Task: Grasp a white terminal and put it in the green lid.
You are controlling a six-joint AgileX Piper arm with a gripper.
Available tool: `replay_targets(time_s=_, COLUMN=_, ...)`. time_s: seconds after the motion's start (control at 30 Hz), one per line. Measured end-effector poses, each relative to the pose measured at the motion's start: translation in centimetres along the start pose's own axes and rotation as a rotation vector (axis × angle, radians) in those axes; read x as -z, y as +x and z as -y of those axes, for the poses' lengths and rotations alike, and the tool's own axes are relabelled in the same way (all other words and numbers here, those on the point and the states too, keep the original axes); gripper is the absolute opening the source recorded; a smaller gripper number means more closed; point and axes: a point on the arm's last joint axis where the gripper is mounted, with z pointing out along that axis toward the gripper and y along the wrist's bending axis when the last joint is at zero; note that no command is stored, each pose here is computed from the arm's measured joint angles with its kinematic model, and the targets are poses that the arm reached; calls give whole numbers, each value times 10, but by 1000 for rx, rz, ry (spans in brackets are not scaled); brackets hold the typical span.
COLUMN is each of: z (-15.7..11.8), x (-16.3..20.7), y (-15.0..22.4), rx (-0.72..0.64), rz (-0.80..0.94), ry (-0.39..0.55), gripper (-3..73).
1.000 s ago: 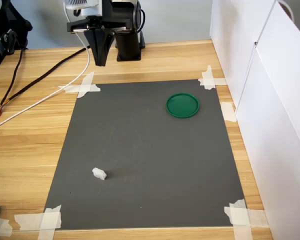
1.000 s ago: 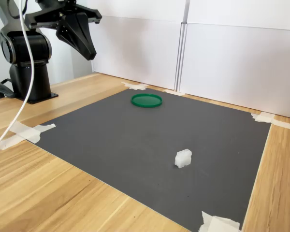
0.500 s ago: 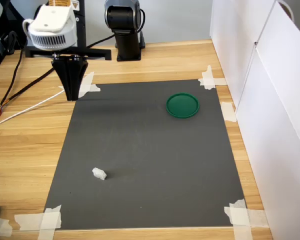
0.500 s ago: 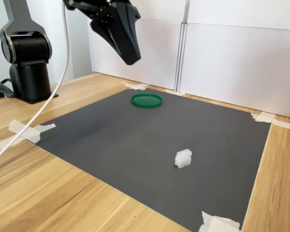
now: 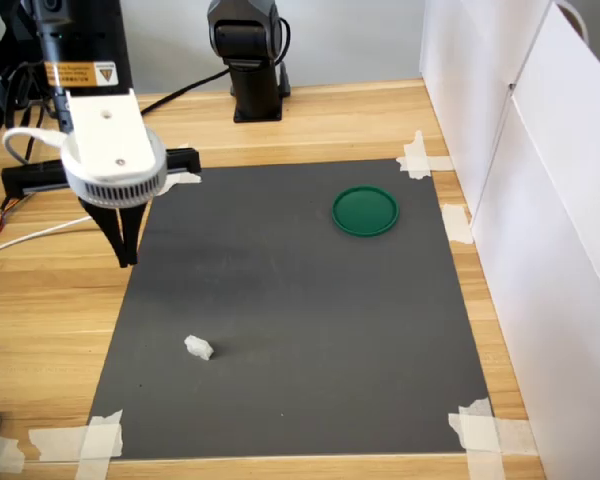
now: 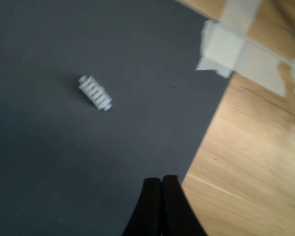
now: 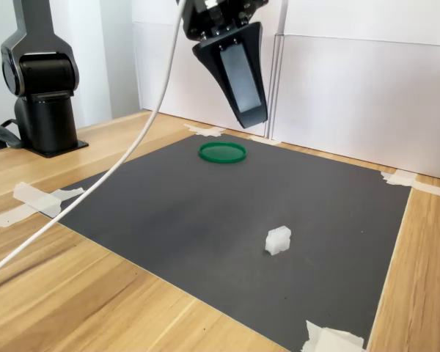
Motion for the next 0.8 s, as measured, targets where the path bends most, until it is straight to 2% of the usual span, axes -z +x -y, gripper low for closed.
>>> replay_targets(time_s=0.2, z=-2, x=-24, y=0, rx=195, rz=-72, ry=-140, gripper=-21)
replay_targets(time_s=0.37, z=-3, x=-33, y=0, rx=221, rz=-87, ry=-168, gripper=50)
replay_targets(time_s=0.5, z=-2, x=-35, y=-1, rx=215, rz=-77, ry=-164, gripper=211)
replay_targets(time_s=0.7, z=2, x=-34, y=-6, rx=213, rz=-56, ry=-141, gripper=539)
replay_targets(time_s=0.8, z=9, x=-29, y=-14, rx=216, rz=-32, ry=-112, gripper=644)
